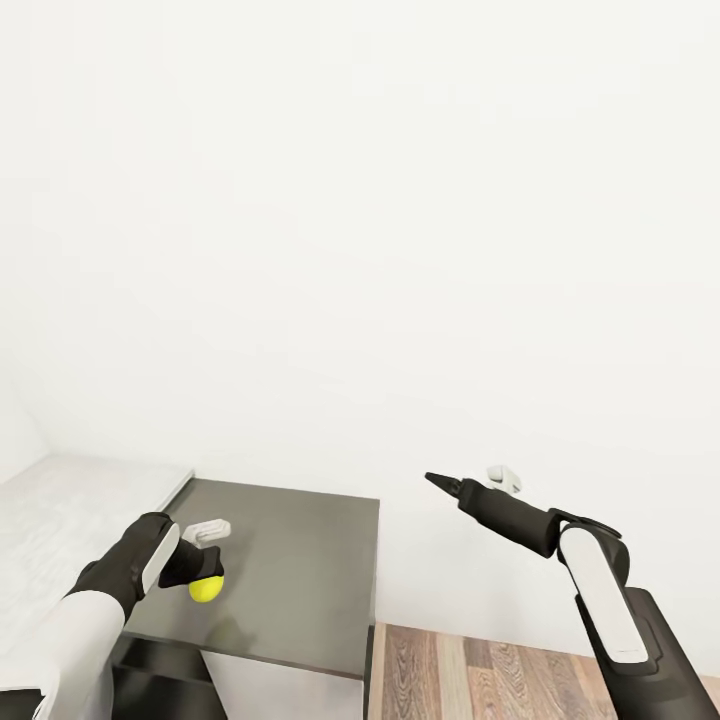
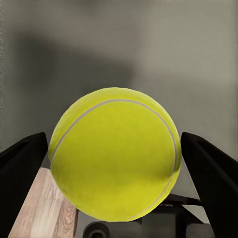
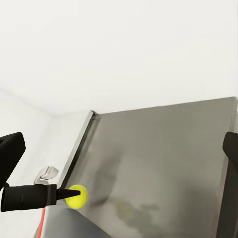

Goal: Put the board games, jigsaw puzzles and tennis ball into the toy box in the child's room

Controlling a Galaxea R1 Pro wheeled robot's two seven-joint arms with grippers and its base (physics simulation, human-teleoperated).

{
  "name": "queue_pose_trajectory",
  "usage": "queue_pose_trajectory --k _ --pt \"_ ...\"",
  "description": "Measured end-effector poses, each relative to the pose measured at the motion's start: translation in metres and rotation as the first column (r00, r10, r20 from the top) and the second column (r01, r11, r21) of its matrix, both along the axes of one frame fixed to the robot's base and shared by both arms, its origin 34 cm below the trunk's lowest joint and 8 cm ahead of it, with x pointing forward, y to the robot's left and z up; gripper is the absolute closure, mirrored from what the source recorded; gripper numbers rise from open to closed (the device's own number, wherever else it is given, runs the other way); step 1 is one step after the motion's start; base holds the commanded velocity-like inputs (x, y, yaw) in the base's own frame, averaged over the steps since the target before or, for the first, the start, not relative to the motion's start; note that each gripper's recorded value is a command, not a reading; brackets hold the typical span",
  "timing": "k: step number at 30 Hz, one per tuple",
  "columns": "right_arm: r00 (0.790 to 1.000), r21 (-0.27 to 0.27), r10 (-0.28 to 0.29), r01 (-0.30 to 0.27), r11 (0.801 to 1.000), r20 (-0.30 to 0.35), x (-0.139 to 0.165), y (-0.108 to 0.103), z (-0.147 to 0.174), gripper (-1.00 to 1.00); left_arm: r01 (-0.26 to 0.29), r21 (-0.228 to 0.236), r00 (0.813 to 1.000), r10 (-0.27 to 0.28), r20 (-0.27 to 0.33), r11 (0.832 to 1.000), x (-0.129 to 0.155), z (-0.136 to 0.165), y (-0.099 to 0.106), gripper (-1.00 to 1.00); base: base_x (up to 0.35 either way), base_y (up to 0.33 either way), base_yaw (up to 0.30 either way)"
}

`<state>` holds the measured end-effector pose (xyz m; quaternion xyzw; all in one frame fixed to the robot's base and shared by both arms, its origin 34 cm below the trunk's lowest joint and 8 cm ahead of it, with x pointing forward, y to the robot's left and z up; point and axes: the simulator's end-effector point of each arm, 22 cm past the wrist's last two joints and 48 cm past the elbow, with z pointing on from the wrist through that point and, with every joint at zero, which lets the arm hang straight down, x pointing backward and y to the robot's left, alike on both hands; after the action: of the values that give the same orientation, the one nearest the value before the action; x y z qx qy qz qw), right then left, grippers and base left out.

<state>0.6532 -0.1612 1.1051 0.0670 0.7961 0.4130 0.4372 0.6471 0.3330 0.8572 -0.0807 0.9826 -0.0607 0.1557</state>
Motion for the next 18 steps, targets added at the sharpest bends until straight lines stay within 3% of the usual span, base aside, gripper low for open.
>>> queue_pose_trajectory --k 18 --pt "1.0 0.008 0.004 -0.004 1.0 0.007 -0.007 0.001 0.016 -1.0 0.0 0.0 1.0 0.0 0.0 1.0 -0.007 0.013 0.0 1.0 -0.032 0.0 0.0"
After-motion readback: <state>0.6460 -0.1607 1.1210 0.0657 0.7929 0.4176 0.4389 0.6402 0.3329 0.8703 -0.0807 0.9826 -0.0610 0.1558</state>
